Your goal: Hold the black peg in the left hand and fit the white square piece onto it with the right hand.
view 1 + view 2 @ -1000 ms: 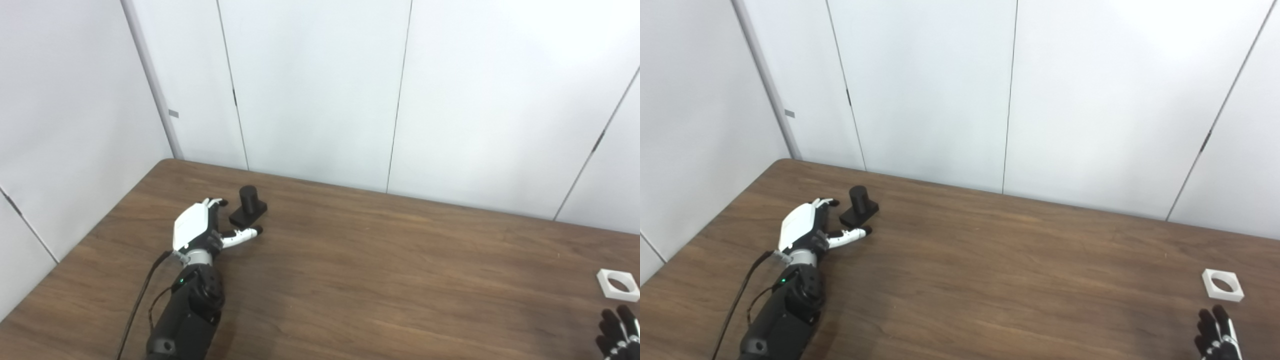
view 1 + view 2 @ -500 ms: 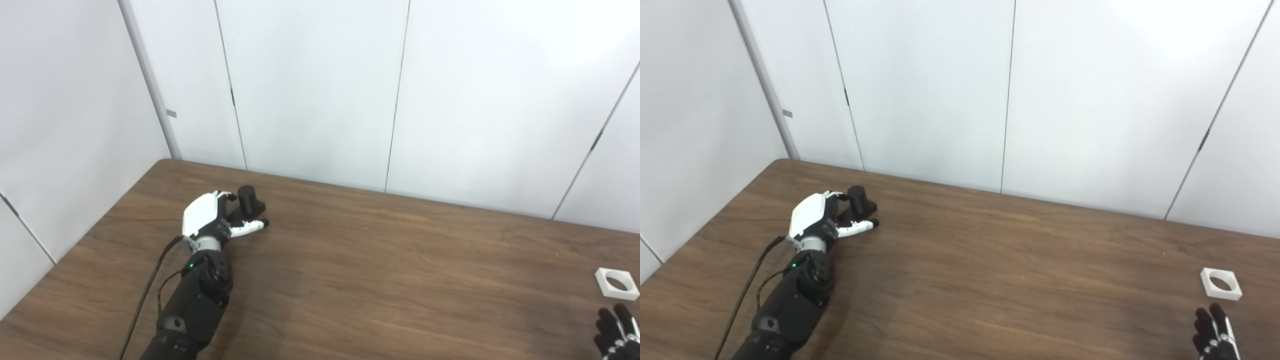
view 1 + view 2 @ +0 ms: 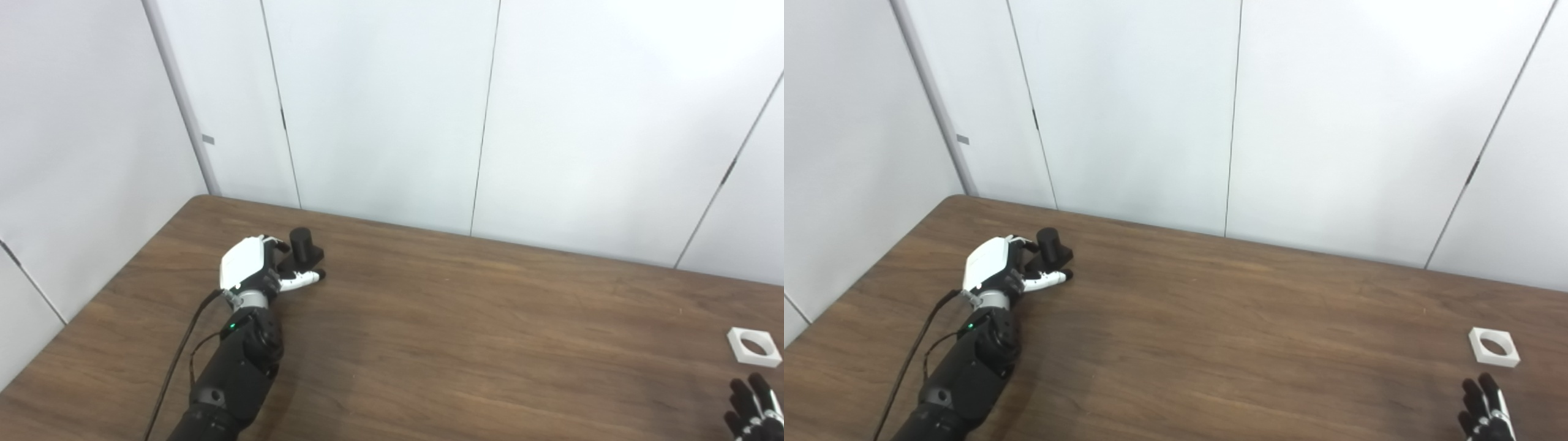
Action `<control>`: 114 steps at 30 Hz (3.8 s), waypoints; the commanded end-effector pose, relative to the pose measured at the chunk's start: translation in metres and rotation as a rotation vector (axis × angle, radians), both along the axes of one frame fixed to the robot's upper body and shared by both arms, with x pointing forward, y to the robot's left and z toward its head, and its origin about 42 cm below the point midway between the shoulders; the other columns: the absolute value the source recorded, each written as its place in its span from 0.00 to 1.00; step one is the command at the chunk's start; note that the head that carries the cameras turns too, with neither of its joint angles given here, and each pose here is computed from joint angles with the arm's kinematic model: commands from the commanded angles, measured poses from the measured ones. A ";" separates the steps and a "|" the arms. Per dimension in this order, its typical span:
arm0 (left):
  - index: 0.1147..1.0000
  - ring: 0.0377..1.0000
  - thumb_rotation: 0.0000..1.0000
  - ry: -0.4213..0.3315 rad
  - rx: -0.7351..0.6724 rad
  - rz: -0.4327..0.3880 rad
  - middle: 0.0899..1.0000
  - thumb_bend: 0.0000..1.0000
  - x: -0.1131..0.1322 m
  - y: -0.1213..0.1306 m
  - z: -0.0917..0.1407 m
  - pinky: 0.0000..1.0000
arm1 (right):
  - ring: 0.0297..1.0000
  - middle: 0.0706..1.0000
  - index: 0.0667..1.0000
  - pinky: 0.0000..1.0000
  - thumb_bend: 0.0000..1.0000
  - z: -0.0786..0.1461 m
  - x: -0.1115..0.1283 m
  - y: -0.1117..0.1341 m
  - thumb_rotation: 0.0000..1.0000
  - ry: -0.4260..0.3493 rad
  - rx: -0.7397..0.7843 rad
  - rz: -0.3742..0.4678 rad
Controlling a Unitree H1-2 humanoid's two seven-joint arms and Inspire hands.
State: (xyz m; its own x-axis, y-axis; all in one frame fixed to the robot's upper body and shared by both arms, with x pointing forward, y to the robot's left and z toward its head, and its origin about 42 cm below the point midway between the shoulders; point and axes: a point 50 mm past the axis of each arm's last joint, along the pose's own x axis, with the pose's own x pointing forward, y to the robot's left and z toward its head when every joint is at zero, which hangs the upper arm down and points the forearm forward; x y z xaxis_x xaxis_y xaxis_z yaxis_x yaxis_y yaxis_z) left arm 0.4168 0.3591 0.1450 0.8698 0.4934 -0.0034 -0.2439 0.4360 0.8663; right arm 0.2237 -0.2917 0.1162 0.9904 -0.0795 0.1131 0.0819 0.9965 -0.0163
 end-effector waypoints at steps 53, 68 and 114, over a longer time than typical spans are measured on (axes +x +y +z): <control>0.42 0.87 0.05 -0.095 -0.018 -0.210 0.76 0.52 -0.017 -0.011 0.015 1.00 | 1.00 0.97 1.00 1.00 0.48 0.006 -0.014 0.012 1.00 0.021 0.003 -0.018; 0.42 0.88 0.05 -0.091 -0.018 -0.448 0.77 0.52 -0.064 -0.059 0.009 1.00 | 0.98 0.96 0.99 1.00 0.47 0.011 -0.006 0.016 1.00 0.001 0.005 -0.027; 0.42 0.90 0.05 0.024 0.059 -0.953 0.79 0.52 -0.164 -0.188 -0.015 1.00 | 0.89 0.86 0.80 0.86 0.56 0.060 0.008 0.011 0.53 -0.059 -0.126 -0.098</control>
State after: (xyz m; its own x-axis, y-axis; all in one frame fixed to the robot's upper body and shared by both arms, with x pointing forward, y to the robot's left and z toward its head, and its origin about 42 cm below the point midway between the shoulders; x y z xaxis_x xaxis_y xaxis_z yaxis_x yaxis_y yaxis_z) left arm 0.2588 0.1744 0.1372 0.9224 -0.3859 0.0155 0.1665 0.4335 0.8856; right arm 0.2252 -0.2801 0.1582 0.9824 -0.1498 0.1115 0.1630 0.9792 -0.1208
